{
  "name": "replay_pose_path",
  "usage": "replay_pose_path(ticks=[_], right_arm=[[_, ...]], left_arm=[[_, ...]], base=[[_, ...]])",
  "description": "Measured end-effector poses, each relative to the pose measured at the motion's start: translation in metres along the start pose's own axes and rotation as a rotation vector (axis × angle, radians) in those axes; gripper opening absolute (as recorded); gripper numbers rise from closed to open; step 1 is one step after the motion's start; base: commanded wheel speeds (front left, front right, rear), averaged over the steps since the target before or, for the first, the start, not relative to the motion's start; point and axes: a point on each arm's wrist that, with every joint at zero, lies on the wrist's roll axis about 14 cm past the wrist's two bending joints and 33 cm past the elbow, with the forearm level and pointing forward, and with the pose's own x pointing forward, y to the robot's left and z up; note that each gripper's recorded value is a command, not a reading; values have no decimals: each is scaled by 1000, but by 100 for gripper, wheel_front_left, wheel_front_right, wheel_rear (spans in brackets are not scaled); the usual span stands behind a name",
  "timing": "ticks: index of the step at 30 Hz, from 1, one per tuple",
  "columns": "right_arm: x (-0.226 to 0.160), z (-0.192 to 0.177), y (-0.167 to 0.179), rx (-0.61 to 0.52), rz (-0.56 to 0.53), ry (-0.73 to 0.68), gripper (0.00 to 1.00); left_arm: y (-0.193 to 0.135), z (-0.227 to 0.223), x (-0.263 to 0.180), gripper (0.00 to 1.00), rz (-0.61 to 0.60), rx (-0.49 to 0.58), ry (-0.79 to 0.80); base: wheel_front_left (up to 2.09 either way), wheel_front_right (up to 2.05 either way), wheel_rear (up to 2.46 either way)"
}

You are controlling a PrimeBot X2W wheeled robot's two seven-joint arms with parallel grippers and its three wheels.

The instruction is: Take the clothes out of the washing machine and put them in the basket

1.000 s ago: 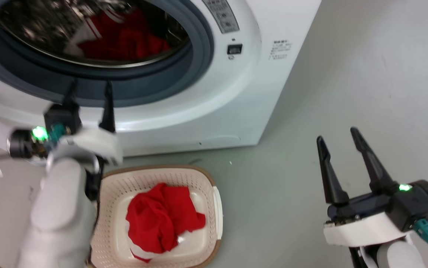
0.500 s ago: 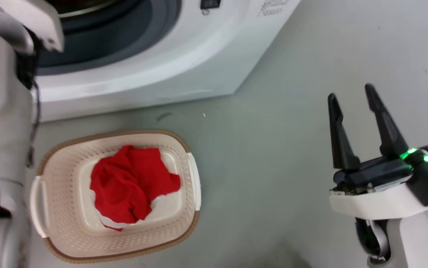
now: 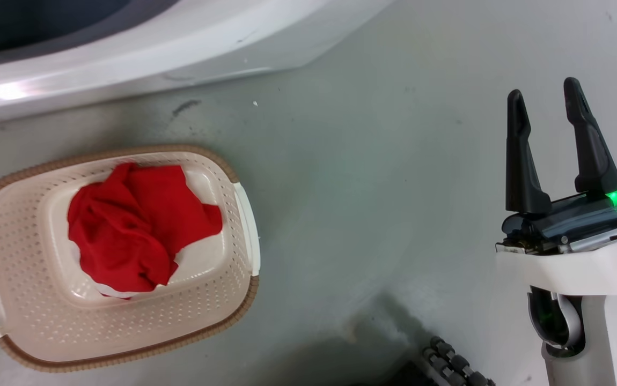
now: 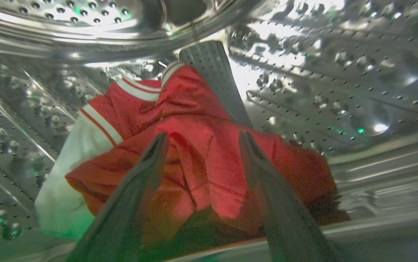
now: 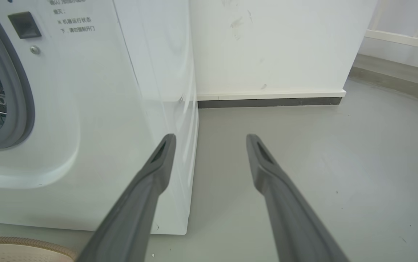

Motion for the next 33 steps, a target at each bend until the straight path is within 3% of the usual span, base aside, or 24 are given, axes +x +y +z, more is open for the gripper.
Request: replay_pose_path(ticks=[5, 10, 24, 25, 26, 27, 33], right_arm=[[2, -17, -5, -2, -13, 38, 100], [5, -27, -10, 0, -26, 56, 100], [7, -45, -21, 4, -54, 95, 100], [7, -45, -21, 4, -55, 96, 100], [7, -45, -21, 4, -56, 97, 100], [7, -46, -21, 4, -57, 98, 100], [7, -45, -21, 7, -57, 95, 100]], left_arm=[[-3, -16, 20, 100, -15, -23, 135], [-5, -35, 33, 100, -20, 25, 255], [-1, -51, 55, 100, -27, 22, 305], [-1, -50, 56, 89, -29, 16, 294], [-1, -49, 56, 18, -29, 13, 285], [0, -48, 57, 0, -28, 11, 277], [1, -41, 56, 0, -29, 9, 226]], base=[[0, 0, 0], [0, 0, 0], [0, 0, 0], [0, 0, 0], [0, 0, 0], [0, 0, 0], [0, 0, 0]])
